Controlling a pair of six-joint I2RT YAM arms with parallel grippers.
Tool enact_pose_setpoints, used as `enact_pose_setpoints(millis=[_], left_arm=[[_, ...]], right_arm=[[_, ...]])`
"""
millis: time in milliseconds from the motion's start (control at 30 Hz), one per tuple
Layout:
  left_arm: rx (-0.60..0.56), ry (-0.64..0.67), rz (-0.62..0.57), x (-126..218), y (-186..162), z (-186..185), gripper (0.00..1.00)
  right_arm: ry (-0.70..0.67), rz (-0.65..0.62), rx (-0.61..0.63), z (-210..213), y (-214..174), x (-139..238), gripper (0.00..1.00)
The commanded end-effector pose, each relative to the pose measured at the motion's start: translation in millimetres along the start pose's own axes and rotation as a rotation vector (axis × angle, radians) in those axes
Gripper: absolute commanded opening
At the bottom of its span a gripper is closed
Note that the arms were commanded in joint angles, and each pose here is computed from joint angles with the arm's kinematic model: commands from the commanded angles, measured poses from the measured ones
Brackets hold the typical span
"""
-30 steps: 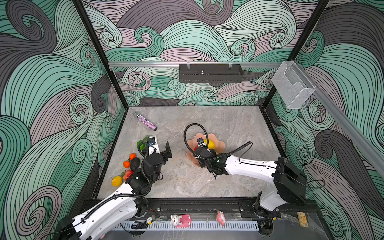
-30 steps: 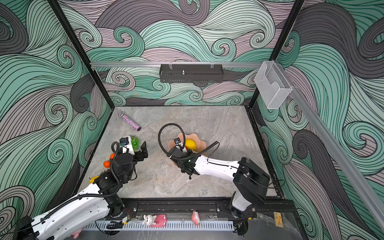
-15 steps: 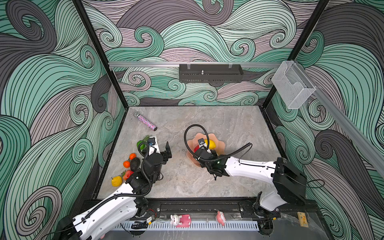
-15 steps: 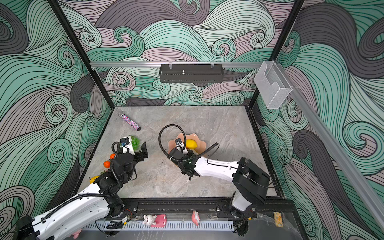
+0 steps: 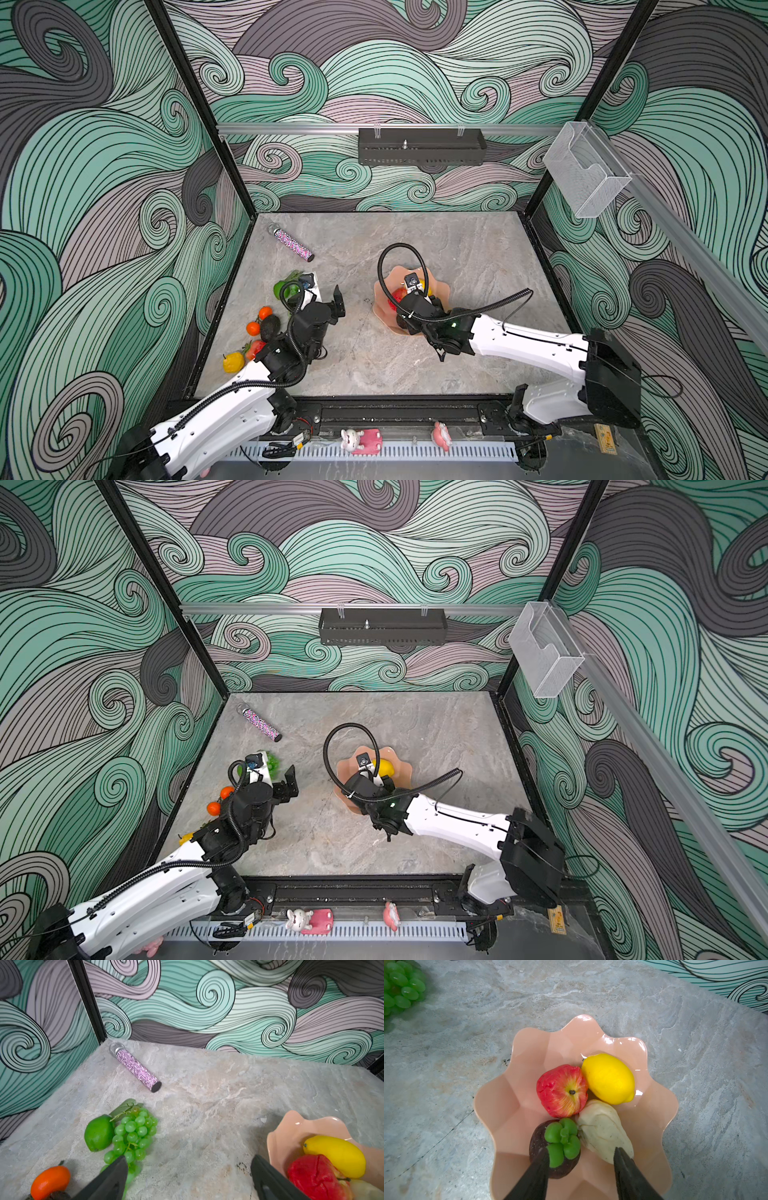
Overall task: Place and organize the fake fruits in the fruit bowl
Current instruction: 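Open the right gripper and raise it while the left moves toward the red peach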
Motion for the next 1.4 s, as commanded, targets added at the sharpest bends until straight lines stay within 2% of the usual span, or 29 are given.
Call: enact_pose_setpoints(millis=[0,200,300,567,667,800,1033,1367], left_arm=[[0.056,0.007,0.102,2.3,7.3,-3.4,0.94],[0.088,0.032,0.249,14.4,1.2,4.7,0.94],[0.066,0.051,0.32,22.9,3.0,10.9,0.97],[0.105,0.312,0.375,36.2,18.9,52.3,0.99],[0.132,0.42,0.408,33.5,22.1,68.9,0.99],[0.196,0.585,0.489,23.0,23.5,92.0,0.99],[0.334,0.83,0.606,7.6,20.0,129.6,0.99],[0.443,0.88,0.644,8.1,-0.1,141.3,0.99]], right_arm=[[0.043,0.044,-0.007,-9.9,-9.9,17.9,0.58],[0.09,0.018,-0.063,-34.7,-30.8,46.0,0.69],[0.107,-0.007,-0.082,-45.9,-44.4,54.9,0.72],[0.094,-0.079,-0.153,-76.3,-80.8,63.2,0.79],[0.129,-0.087,-0.185,-81.1,-90.1,59.5,0.86],[0.204,-0.058,-0.234,-81.2,-100.4,50.2,0.89],[0.26,-0.042,-0.223,-76.9,-116.6,40.6,0.9],[0.269,-0.006,-0.208,-71.0,-115.3,32.9,0.89]])
Point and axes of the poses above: each gripper's point midway between its finger pads, its own x axis back along the fingers, its own z axis along the line the jaws close on, y = z × x, the point moved 9 cm from there along x, back along the fingers, and after that the axes turned 4 degrees about x, right-handed, at the moved point
